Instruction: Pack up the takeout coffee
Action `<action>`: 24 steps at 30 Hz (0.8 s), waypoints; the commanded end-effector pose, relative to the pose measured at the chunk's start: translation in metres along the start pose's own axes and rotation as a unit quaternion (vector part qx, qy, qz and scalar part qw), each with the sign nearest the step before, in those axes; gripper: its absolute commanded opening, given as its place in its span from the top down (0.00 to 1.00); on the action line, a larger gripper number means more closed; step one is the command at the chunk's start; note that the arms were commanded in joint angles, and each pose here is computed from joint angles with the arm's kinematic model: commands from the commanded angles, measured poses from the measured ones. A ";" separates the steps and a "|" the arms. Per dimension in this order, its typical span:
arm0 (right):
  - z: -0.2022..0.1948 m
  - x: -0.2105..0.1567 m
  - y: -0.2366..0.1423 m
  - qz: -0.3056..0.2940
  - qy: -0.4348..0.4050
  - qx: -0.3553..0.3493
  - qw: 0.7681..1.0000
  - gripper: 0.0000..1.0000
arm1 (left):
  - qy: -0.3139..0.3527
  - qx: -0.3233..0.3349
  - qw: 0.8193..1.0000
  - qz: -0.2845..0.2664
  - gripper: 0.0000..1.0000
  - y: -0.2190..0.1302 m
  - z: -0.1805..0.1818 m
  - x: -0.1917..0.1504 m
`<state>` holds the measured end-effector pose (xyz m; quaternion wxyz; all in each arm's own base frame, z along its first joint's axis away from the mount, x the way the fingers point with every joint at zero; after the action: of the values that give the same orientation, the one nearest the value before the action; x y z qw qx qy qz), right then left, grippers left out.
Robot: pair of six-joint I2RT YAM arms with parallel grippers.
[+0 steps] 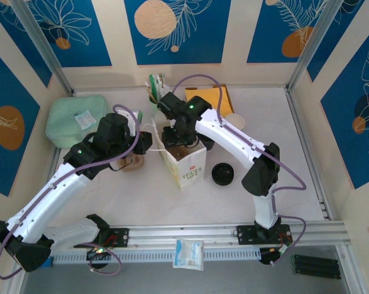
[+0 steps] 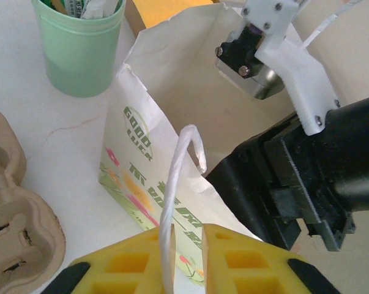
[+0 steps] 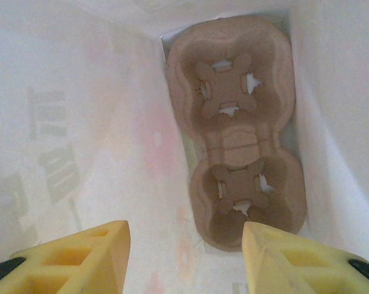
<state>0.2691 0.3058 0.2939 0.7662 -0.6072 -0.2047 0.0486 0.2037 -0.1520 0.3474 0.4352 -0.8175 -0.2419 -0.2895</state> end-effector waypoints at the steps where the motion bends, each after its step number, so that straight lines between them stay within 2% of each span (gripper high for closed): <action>1: 0.000 -0.004 -0.028 -0.019 -0.013 0.001 1.000 0.48 | 0.009 -0.007 1.000 -0.008 0.77 0.000 -0.004 0.002; 24: 0.007 -0.012 -0.061 -0.035 -0.046 0.021 0.998 0.45 | 0.019 0.004 1.000 -0.005 0.52 0.003 -0.005 0.006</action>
<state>0.2590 0.3021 0.3217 0.7606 -0.6017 -0.2366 0.0581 0.2084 -0.1550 0.3434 0.4430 -0.8137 -0.2354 -0.2936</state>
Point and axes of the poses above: each hand's point on the last joint's axis, 136 mm out from that joint toward the fingers, its own y axis out along the fingers, its own z axis along the line the jaws close on, x = y × z, the point moved 9 cm from there along -y, back along the fingers, and after that the axes turned 6 degrees about -y, right-handed, at the moved point
